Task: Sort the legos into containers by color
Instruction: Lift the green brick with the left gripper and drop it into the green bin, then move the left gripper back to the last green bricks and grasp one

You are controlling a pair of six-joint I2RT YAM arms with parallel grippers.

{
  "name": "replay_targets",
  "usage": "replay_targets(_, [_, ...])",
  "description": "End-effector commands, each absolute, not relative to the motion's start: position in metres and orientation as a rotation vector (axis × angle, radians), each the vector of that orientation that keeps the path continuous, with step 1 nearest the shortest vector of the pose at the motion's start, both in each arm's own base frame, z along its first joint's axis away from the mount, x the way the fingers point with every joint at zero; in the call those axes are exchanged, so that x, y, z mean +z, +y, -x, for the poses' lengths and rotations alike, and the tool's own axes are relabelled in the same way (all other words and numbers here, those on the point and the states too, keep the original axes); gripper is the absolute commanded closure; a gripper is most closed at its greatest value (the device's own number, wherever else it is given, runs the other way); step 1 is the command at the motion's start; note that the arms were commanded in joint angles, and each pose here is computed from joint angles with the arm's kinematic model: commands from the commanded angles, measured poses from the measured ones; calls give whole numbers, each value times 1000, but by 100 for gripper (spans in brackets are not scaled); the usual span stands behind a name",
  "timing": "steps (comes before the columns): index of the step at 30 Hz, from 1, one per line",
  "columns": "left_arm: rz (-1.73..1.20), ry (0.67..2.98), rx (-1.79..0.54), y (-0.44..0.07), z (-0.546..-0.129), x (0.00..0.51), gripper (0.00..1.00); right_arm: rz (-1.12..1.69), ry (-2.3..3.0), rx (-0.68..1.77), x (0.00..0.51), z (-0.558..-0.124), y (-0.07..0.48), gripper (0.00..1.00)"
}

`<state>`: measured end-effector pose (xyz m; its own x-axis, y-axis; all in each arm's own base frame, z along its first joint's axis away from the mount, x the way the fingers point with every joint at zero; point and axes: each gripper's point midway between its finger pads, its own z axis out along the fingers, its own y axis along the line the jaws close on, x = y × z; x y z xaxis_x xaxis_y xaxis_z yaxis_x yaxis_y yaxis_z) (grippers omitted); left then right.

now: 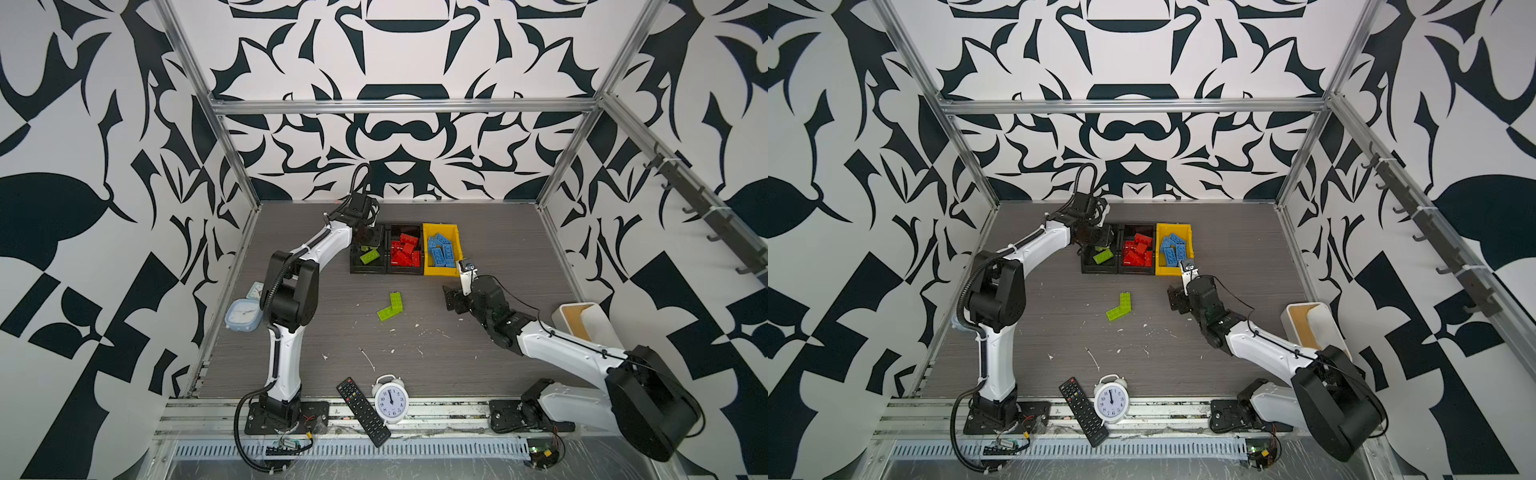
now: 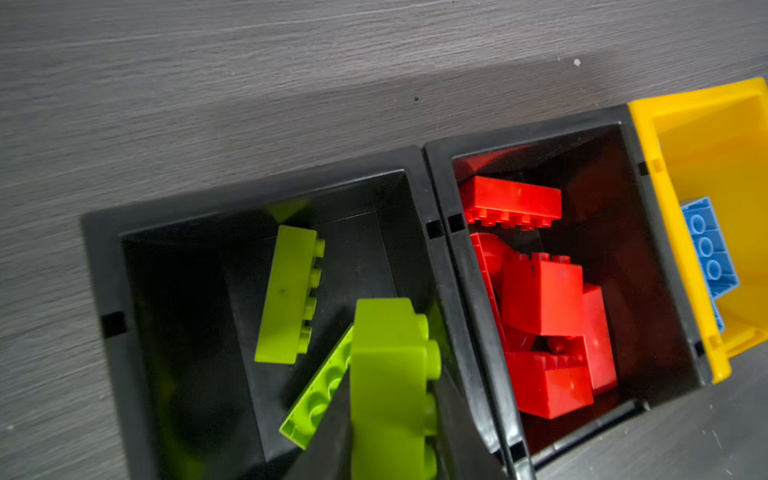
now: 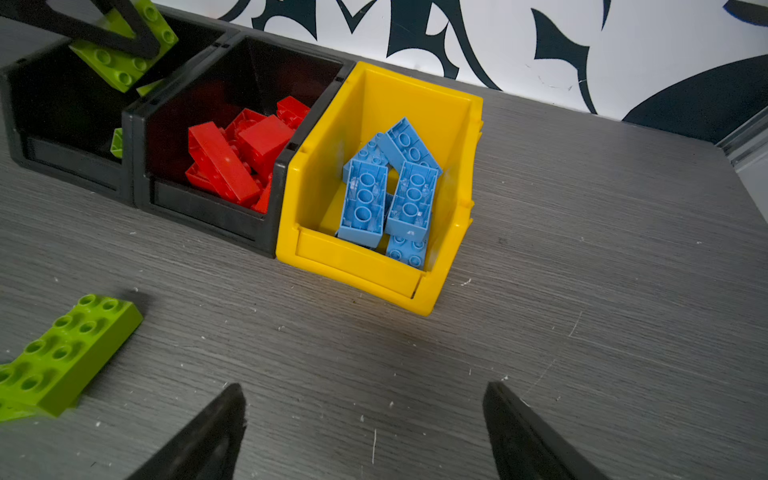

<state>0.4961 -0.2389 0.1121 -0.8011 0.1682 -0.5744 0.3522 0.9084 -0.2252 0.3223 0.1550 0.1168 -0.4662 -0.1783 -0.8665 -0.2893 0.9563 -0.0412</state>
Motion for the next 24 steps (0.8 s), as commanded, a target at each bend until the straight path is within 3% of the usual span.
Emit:
replay_targets(1, [-362, 2504, -456, -240, -499, 116, 66, 306, 2026, 163, 135, -331, 161, 8])
replay_targets(4, [-349, 2500, -451, -237, -499, 120, 51, 305, 2026, 162, 135, -331, 161, 8])
replay_targets(13, [-308, 2467, -465, -229, -484, 151, 50, 304, 2022, 165, 137, -330, 161, 8])
replay_targets(24, [-259, 2515, -542, -228, -413, 163, 45, 304, 2027, 165, 135, -331, 161, 8])
